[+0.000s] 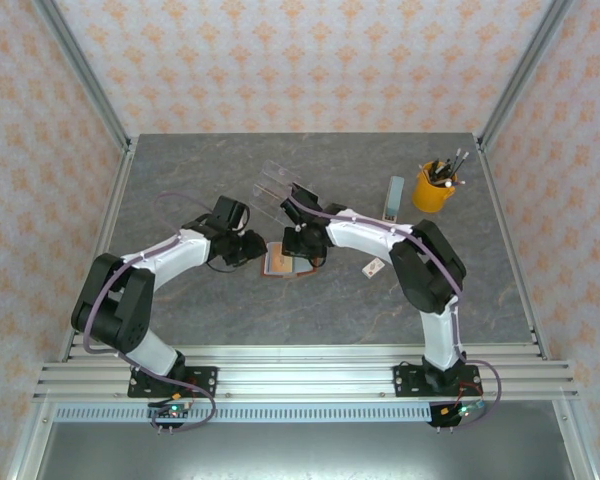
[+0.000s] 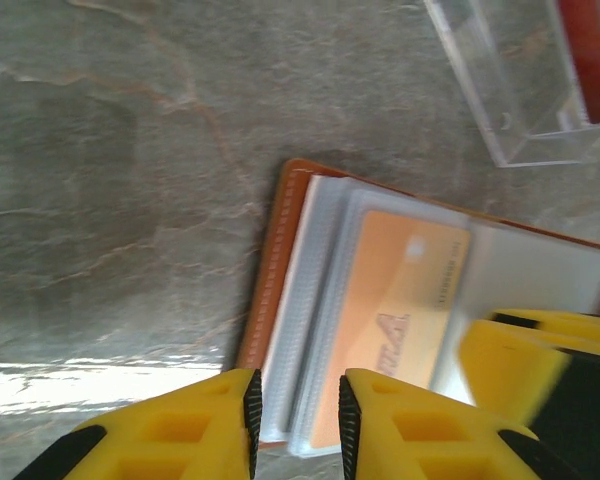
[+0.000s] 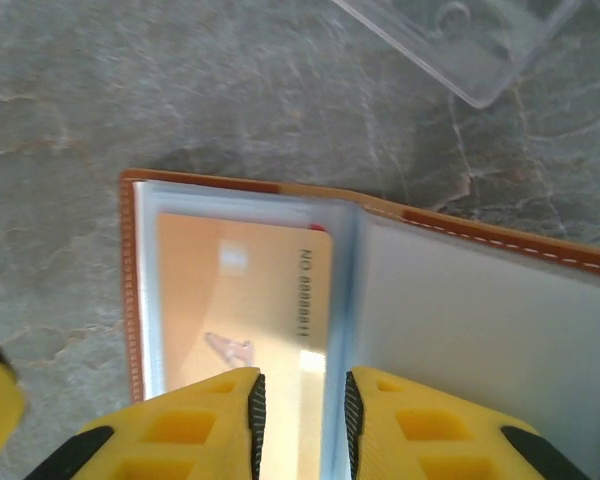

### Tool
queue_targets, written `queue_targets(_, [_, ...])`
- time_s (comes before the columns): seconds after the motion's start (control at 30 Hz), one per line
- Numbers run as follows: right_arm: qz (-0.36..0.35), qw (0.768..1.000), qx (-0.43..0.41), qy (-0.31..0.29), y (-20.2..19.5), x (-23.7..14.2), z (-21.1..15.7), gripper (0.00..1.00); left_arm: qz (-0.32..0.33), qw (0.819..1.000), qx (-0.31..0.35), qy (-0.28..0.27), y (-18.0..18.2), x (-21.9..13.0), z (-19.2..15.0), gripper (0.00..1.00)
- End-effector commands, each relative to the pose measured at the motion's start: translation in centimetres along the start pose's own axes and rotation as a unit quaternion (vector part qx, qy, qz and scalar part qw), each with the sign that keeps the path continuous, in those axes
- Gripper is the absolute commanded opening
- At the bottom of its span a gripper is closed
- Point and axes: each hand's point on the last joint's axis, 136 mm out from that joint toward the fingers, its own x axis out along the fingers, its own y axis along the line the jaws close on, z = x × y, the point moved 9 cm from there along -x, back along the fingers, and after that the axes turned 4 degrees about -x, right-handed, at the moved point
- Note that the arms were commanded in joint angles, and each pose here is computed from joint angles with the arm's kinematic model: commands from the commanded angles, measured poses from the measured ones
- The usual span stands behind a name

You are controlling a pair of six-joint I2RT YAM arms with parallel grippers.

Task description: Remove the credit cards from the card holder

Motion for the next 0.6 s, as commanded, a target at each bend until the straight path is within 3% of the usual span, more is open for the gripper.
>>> queue_targets(0.0, [0.03, 0.999, 0.024, -0.013, 0.0, -0.1, 0.6, 0.29, -0.051, 0.999, 0.01, 0.011, -1.1, 0.1, 0.1, 0.3])
queue_targets(0.23, [0.042, 0.998, 0.047, -0.015, -1.2, 0.5, 0.5, 0.21, -0.082, 0.996, 0.013, 0.033, -3.0, 1.6, 1.6, 0.2])
queue_targets(0.57, [0.084, 0.994, 0.065, -0.011, -2.0, 1.6, 0.3, 0.18, -0.051, 0.996, 0.0, 0.072, -1.7, 3.9, 1.2, 0.16])
